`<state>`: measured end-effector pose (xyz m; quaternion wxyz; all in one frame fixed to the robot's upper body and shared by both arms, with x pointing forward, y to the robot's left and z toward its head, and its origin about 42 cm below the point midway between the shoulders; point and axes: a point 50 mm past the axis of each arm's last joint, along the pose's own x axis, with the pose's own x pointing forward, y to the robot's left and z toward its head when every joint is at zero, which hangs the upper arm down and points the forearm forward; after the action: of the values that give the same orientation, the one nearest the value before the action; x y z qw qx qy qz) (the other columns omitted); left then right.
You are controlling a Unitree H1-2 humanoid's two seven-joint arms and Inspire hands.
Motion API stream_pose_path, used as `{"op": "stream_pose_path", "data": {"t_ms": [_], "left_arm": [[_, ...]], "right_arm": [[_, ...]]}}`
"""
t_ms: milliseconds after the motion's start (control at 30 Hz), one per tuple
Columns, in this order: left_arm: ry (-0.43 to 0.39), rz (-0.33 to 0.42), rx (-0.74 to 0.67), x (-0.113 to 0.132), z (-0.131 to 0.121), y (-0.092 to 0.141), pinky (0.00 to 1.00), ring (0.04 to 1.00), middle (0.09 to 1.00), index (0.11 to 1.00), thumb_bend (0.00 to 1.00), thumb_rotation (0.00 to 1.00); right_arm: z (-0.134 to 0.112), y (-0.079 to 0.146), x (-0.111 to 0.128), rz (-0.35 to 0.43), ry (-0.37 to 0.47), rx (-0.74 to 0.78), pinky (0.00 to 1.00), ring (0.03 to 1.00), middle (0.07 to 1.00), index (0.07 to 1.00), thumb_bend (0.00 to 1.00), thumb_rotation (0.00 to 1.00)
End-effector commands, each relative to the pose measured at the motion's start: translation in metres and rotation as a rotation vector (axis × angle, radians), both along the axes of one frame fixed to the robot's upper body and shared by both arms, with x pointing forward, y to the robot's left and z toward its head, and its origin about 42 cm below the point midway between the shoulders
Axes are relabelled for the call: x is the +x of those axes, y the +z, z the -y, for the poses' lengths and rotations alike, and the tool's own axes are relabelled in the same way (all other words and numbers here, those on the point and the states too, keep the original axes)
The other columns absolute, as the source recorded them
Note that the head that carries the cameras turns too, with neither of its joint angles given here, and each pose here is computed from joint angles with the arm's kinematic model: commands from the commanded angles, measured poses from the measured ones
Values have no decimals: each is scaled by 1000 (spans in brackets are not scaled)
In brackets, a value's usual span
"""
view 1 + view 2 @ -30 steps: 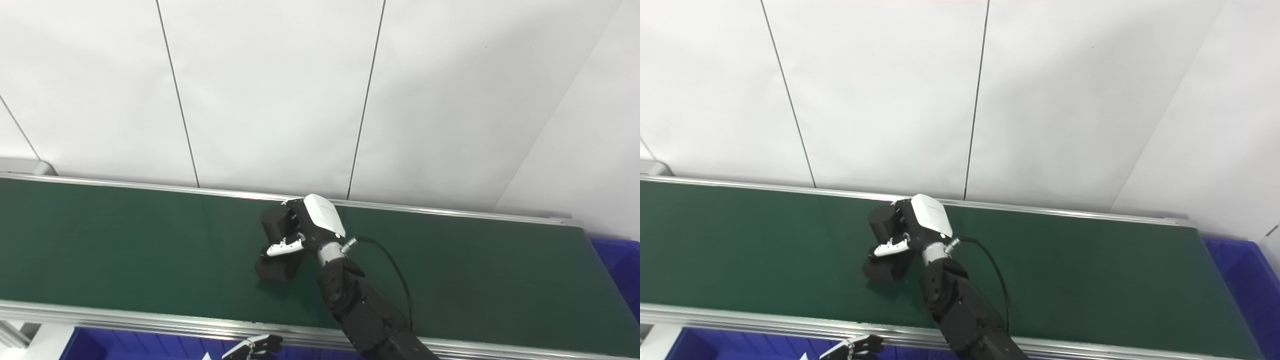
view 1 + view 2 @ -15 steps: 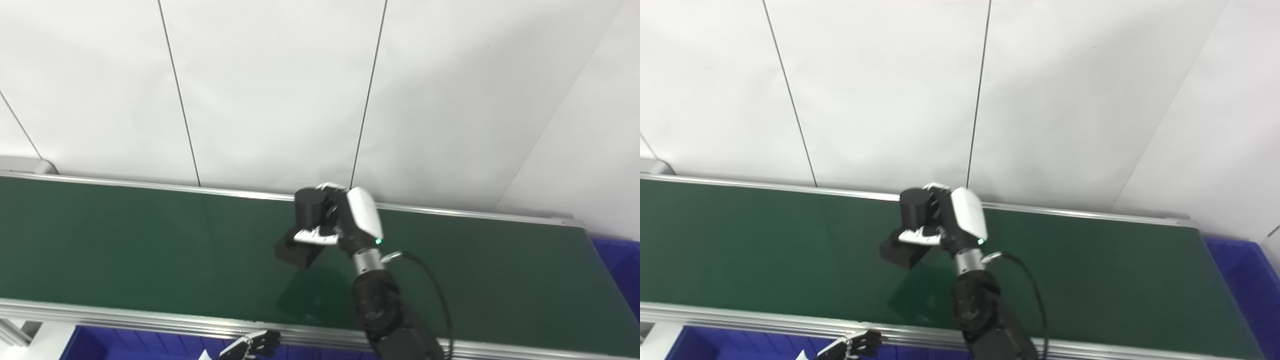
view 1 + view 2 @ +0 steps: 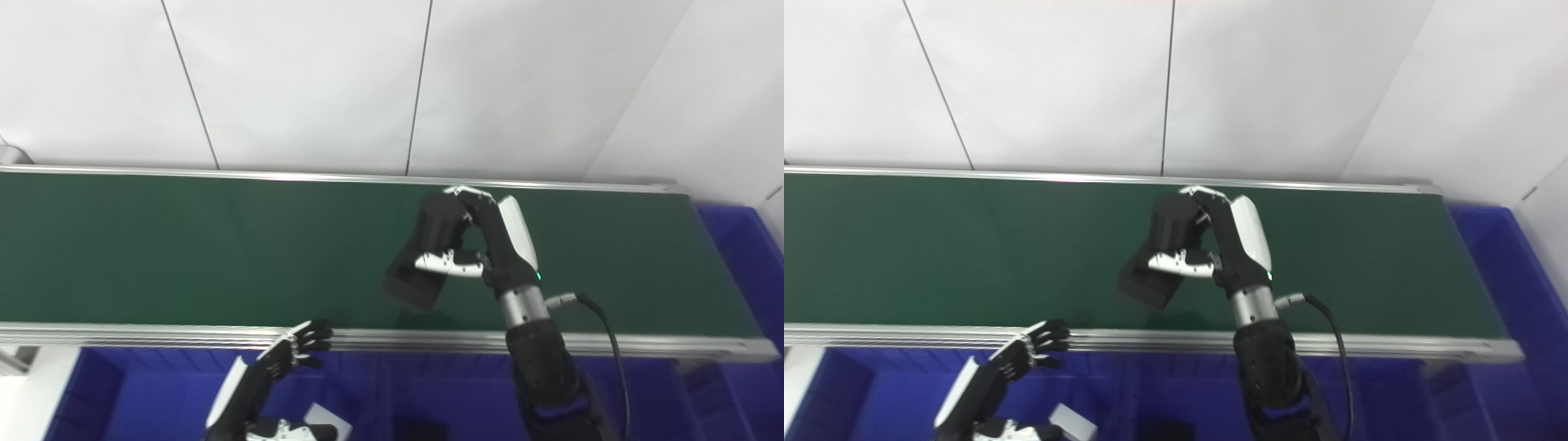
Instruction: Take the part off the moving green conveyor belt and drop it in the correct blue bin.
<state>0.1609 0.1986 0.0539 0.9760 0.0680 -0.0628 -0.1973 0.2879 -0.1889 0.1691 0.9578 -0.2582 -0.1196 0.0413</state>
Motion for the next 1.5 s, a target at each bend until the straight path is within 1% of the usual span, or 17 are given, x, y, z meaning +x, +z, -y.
{"op": "stream_pose_path", "data": {"t_ms": [0,100,233,467,733,867,900,933,967,1000,1033,1067,1100,1133,1233,1300,1467], "left_arm": [[-18,58,-32,3,0,12,654,769,817,843,941,373],[-23,65,-28,4,0,14,662,775,822,844,924,368],[-34,75,-9,4,-1,15,678,796,846,856,906,345],[-35,86,6,5,-2,19,727,825,867,871,896,323],[-17,72,-7,7,-1,22,761,850,878,890,879,289],[-12,69,-21,5,-1,23,764,848,871,887,880,270],[-13,69,-21,5,-2,23,764,848,872,888,878,269],[-13,69,-21,5,-2,23,764,848,872,888,877,269],[-15,68,-19,5,-2,23,764,848,872,888,877,269],[-16,68,-18,5,-3,24,764,849,872,888,876,268],[-16,69,-15,5,-3,24,765,850,872,888,876,268],[-15,70,-14,5,-3,24,760,847,870,886,878,270],[-13,71,-14,5,-4,25,758,847,870,886,879,270],[-11,71,-15,5,-4,25,755,843,868,884,882,265],[-10,72,-17,4,-5,25,754,842,869,884,880,259],[-12,72,-15,4,-5,25,755,843,870,885,878,258],[-23,59,7,5,-6,25,773,859,893,899,872,273]], "right_arm": [[9,12,-13,55,15,6,336,408,517,508,508,0],[16,10,-29,46,21,0,337,405,512,513,508,0],[25,0,-62,-15,34,-43,347,413,533,492,508,0],[46,-32,-98,-146,48,-98,365,419,540,488,508,0],[67,-62,-105,-234,81,-284,502,489,506,457,512,0],[73,-68,-105,-272,99,-350,529,439,493,524,513,0],[74,-69,-105,-284,102,-370,530,552,486,519,518,0],[74,-69,-105,-291,103,-383,542,616,484,516,520,0],[74,-70,-106,-296,103,-408,543,622,484,515,520,0],[74,-71,-106,-296,102,-425,604,699,628,639,576,42],[73,-71,-107,-301,103,-445,636,738,702,703,605,64],[71,-70,-108,-304,103,-458,692,795,786,766,628,193],[69,-69,-109,-314,109,-456,712,815,814,787,636,238],[67,-67,-109,-321,112,-453,790,870,876,832,681,368],[60,-62,-113,-320,133,-440,858,954,972,916,770,562],[55,-59,-116,-307,142,-412,868,967,989,934,785,591],[40,-56,-123,-274,129,-319,785,951,1000,997,850,673]]}}
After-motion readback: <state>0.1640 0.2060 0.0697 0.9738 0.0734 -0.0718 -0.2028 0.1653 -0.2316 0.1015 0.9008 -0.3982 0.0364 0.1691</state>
